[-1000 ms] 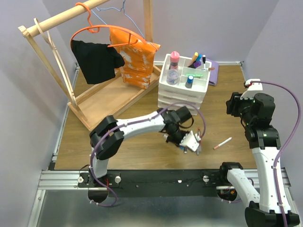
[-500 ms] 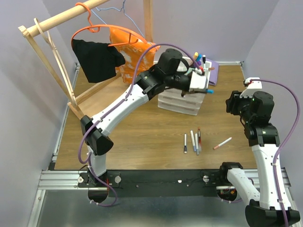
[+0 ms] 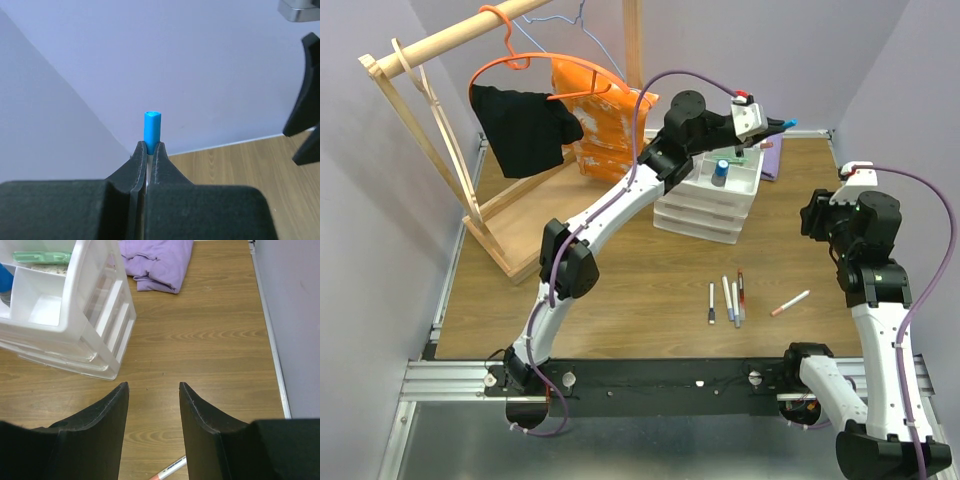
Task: Sort the stationery into containers
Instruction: Place the pen in the storage box.
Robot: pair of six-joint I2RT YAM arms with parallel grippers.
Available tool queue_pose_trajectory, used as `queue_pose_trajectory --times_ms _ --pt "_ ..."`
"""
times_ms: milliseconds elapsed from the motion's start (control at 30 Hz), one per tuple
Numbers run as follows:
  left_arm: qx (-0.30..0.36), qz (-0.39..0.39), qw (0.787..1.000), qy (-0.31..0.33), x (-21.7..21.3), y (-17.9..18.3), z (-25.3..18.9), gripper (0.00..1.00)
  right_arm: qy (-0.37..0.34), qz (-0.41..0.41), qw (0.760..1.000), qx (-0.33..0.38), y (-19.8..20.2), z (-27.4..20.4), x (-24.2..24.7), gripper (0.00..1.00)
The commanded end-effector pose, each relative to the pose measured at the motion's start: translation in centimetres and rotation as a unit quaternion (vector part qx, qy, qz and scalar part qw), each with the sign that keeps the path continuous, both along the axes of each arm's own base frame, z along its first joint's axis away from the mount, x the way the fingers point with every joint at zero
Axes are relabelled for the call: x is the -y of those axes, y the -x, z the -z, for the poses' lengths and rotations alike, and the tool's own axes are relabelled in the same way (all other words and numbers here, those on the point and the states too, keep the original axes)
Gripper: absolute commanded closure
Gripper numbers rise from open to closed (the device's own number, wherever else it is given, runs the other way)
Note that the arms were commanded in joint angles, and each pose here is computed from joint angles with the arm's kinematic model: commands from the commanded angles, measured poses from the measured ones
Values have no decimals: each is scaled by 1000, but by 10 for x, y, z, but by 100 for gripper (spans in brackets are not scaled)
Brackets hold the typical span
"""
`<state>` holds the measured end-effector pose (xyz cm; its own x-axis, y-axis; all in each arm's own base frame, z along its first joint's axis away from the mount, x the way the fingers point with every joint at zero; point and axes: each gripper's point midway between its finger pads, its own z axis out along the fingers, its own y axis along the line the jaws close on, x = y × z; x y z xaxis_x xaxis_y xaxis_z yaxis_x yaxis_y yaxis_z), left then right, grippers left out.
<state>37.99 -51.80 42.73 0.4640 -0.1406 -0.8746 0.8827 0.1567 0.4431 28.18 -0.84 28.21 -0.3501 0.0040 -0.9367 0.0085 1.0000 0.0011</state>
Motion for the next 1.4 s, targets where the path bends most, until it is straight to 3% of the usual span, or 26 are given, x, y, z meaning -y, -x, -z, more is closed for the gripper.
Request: queue_pose_trajectory --times_ms 0,667,1367 --pt "18 -22 997 68 0 -10 -34 100 -1 21 1000 16 -2 -8 8 48" --pt "20 -82 996 17 16 -70 52 100 -2 26 1000 0 -8 3 12 48" --pt "7 -99 995 -12 8 -82 77 99 -2 28 1000 -1 -8 7 14 48"
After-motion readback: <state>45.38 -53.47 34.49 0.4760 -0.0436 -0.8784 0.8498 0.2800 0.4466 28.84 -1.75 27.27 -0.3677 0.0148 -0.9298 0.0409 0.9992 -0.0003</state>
